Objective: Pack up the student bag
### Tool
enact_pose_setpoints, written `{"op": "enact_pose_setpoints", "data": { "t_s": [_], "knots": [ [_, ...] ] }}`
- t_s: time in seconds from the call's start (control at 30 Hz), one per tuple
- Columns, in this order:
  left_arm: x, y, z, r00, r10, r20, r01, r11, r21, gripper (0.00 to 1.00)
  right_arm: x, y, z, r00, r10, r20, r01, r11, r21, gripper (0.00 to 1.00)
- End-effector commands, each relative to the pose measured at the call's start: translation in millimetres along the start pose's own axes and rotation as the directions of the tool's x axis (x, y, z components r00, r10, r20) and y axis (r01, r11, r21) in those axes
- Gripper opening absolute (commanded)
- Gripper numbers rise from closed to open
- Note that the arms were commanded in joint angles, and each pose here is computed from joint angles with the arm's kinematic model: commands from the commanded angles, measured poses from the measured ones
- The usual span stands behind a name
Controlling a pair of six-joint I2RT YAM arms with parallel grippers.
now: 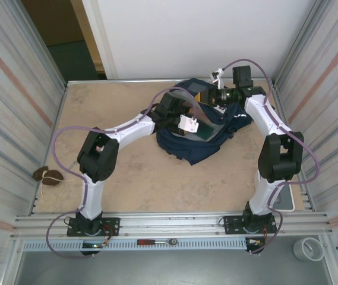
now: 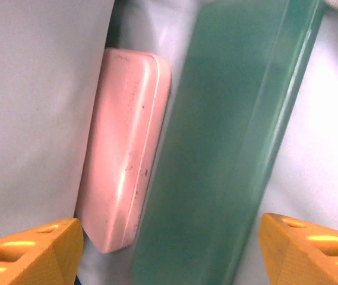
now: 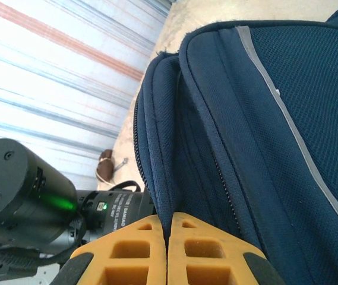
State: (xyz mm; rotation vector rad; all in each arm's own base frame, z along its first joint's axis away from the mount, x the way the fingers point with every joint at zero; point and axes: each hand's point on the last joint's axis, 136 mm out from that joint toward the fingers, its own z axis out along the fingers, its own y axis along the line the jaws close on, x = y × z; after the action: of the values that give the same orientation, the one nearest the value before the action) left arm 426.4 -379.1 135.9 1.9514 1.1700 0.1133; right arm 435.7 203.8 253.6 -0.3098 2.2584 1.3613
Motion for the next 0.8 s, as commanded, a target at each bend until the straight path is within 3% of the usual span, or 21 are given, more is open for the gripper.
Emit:
{"op": "enact_pose_setpoints", "data": {
  "t_s": [0.0,0.37,0.57,0.67,0.73,0.77],
  "knots": [
    [-3.1,9.5,-10.8,1.0,0.007,0.017,-0.007,1.0,-0.023,0.77,-1.4,16.5,-6.2,1.0,-0.019,0.013,0.02,0.999,-0.05,0.0],
    [-11.0,-4.1,-28.6,0.996,-0.072,0.054,0.072,0.997,0.011,0.77,0.8,9.4,-4.0,1.0,-0.005,0.015,0.006,0.999,-0.033,0.0],
    [-34.6,0.3,-73.9,0.957,-0.234,0.169,0.243,0.97,-0.034,0.76,1.9,3.6,-2.7,1.0,0.001,0.017,0.0,1.0,-0.02,0.0],
    [-42.6,8.4,-103.9,0.888,-0.388,0.248,0.418,0.905,-0.08,0.77,7.5,1.3,-4.0,1.0,0.004,0.015,-0.004,1.0,0.002,0.0],
    [-41.6,10.7,-119.3,0.804,-0.511,0.304,0.559,0.824,-0.093,0.78,15.7,-0.7,-4.8,1.0,0.005,0.012,-0.005,1.0,0.018,0.01],
    [-36.8,10.9,-125.2,0.739,-0.59,0.325,0.646,0.758,-0.093,0.79,20.3,-3.2,-5.0,1.0,0.01,0.011,-0.011,0.999,0.031,0.02]
  ]
}}
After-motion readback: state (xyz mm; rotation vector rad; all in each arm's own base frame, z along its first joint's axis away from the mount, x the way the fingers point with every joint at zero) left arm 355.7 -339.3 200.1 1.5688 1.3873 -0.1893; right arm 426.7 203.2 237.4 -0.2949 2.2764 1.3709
